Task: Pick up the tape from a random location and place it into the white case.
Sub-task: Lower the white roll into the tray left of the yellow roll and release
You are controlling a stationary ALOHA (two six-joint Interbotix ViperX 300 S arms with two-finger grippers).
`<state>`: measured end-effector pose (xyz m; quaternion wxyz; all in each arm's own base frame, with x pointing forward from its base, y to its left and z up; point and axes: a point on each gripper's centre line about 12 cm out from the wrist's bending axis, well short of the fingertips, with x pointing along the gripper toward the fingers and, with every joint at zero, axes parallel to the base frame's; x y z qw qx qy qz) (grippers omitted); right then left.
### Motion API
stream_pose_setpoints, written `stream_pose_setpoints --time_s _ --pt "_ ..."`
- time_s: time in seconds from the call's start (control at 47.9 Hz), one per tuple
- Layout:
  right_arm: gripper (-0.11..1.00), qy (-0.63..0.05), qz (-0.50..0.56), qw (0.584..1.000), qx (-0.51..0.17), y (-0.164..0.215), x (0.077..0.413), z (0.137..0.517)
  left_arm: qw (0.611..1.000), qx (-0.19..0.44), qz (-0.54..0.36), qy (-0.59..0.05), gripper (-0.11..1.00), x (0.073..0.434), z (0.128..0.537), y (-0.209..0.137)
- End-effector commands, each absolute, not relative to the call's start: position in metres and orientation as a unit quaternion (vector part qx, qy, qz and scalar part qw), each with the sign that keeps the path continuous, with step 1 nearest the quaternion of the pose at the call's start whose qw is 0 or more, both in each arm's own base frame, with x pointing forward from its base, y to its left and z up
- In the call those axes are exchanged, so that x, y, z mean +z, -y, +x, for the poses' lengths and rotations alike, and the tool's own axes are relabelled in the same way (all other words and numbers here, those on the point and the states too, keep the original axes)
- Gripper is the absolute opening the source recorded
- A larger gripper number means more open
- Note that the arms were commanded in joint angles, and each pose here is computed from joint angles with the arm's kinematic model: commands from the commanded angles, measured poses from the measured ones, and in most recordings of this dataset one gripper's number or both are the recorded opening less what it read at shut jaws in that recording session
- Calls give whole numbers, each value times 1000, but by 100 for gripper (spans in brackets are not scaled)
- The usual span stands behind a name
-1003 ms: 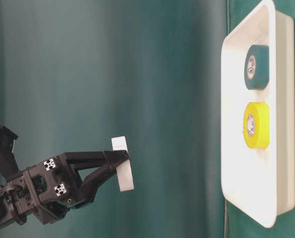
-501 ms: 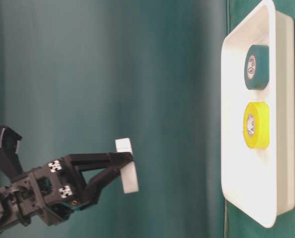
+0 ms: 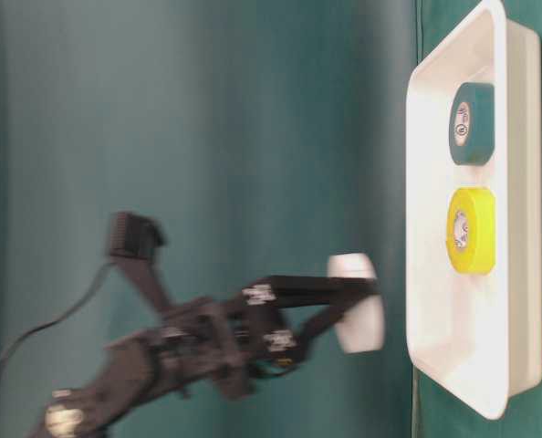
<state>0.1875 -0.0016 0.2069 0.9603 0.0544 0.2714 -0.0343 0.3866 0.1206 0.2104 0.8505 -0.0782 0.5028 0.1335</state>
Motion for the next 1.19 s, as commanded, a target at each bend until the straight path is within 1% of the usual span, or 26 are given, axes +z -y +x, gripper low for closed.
stream_pose_setpoints --time_s 0.0,0.104,0.313,0.418,0.689,1.003,1.17 --pt "87 -260 54 964 -33 2 216 192 855 141 -81 -492 24 202 389 -127" --pt "87 -260 54 964 -33 2 216 192 853 144 -85 -494 24 186 389 -130" --pt "87 -260 53 963 -34 2 216 192 852 150 -89 -493 24 167 386 -135" --pt "87 -260 54 963 -35 2 216 192 856 150 -87 -486 24 164 387 -134" --pt "87 -261 53 963 -34 2 215 192 851 155 -93 -493 24 155 387 -140" --pt "87 -265 51 962 -34 2 213 193 841 152 -98 -509 24 152 382 -136" --pt "87 -265 50 962 -34 2 213 193 843 148 -95 -508 24 153 384 -132"
